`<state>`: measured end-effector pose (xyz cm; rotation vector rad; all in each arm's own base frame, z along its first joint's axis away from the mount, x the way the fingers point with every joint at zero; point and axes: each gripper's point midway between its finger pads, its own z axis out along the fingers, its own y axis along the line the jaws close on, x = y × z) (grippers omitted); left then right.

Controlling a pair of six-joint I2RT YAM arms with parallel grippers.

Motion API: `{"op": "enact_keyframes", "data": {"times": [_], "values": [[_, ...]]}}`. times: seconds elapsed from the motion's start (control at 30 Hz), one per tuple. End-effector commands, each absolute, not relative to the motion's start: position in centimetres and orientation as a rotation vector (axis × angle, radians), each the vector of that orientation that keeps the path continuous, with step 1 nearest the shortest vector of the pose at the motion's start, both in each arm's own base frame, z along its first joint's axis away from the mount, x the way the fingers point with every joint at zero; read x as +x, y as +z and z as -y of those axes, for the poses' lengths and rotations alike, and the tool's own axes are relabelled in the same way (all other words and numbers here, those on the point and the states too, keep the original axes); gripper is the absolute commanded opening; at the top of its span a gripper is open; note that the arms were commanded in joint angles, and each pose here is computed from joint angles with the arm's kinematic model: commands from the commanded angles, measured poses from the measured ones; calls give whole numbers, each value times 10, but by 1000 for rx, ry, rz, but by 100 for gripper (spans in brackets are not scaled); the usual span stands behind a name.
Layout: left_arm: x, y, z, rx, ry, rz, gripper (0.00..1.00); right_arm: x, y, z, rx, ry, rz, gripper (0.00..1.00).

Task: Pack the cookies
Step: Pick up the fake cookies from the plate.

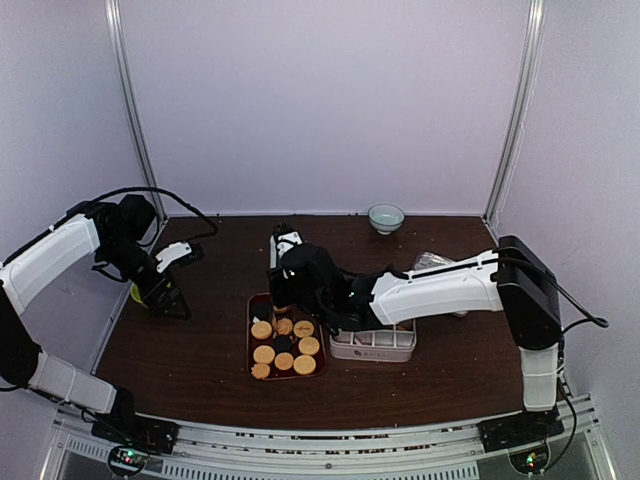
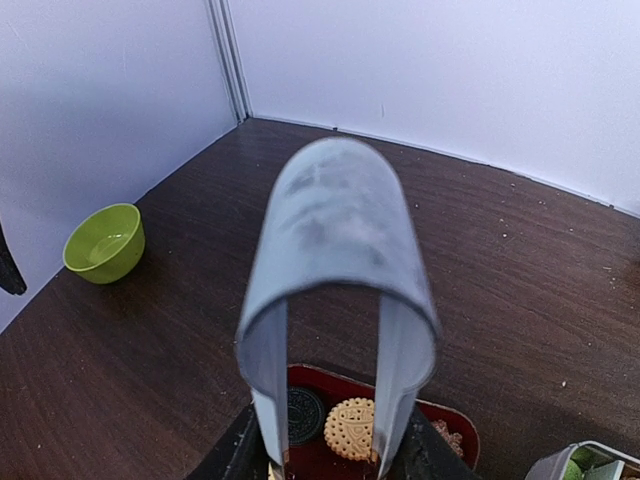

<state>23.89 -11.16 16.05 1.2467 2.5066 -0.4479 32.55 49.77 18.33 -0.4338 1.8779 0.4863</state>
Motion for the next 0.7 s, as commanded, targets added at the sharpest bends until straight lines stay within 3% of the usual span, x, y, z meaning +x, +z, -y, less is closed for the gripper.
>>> {"op": "enact_keyframes", "data": {"times": [0.0, 0.27, 0.5, 0.67], "values": [[234, 162, 111, 1254, -465, -2494, 98, 325, 182, -500, -395, 517, -1875, 42], [234, 161, 112, 1255, -473, -2495, 98, 322, 169, -483, -400, 463, -1902, 41], [233, 160, 113, 1257, -482, -2495, 98, 320, 181, -469, -396, 424, -1892, 24], [233, 161, 113, 1254, -481, -2495, 98, 320, 209, -471, -396, 449, -1851, 19]]}}
